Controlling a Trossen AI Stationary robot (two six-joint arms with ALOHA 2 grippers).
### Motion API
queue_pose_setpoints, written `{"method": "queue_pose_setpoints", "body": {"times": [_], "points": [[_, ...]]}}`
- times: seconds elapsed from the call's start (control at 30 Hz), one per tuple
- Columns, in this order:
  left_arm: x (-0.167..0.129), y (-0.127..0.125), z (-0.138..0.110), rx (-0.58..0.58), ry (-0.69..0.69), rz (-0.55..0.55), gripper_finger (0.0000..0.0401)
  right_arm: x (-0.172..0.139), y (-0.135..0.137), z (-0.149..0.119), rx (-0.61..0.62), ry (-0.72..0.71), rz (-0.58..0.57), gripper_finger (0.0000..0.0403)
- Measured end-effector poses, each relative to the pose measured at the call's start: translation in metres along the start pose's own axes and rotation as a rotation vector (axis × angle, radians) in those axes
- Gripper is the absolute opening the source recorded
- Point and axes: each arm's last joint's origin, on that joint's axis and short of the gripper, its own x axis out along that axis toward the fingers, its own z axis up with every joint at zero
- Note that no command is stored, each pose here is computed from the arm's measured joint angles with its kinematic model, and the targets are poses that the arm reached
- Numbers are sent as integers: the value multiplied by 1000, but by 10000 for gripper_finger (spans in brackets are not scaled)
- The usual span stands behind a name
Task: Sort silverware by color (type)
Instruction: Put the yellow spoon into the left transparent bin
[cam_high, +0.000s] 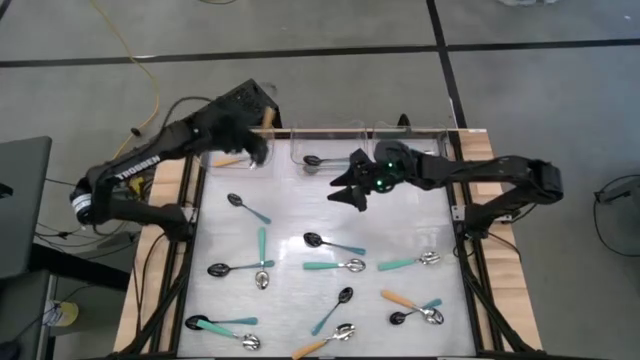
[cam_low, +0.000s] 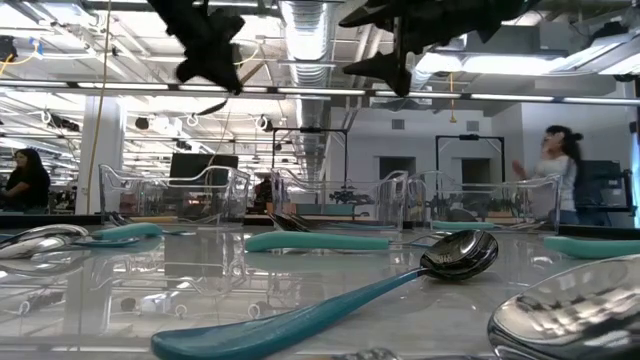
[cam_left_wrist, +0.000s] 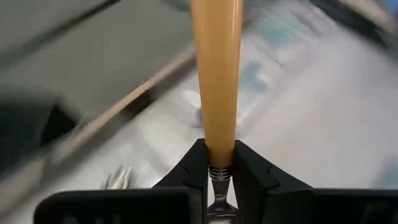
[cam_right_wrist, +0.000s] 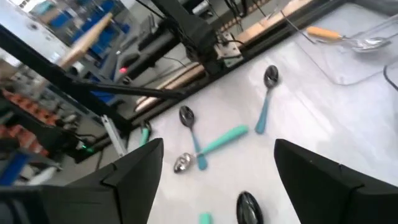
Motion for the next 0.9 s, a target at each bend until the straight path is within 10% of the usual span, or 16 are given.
{"method": "queue_pose_setpoints", "body": {"times": [0.37, 0.63, 0.9], "points": [[21, 42, -42, -1009, -312, 233, 35, 6, 13, -11, -72, 46, 12, 327], [39, 48, -65, -1381, -550, 414, 35, 4, 15, -11, -110, 45, 18, 327], [74, 54, -81, -1688, -473, 509, 32, 4, 16, -13, -122, 85, 74, 327]]}}
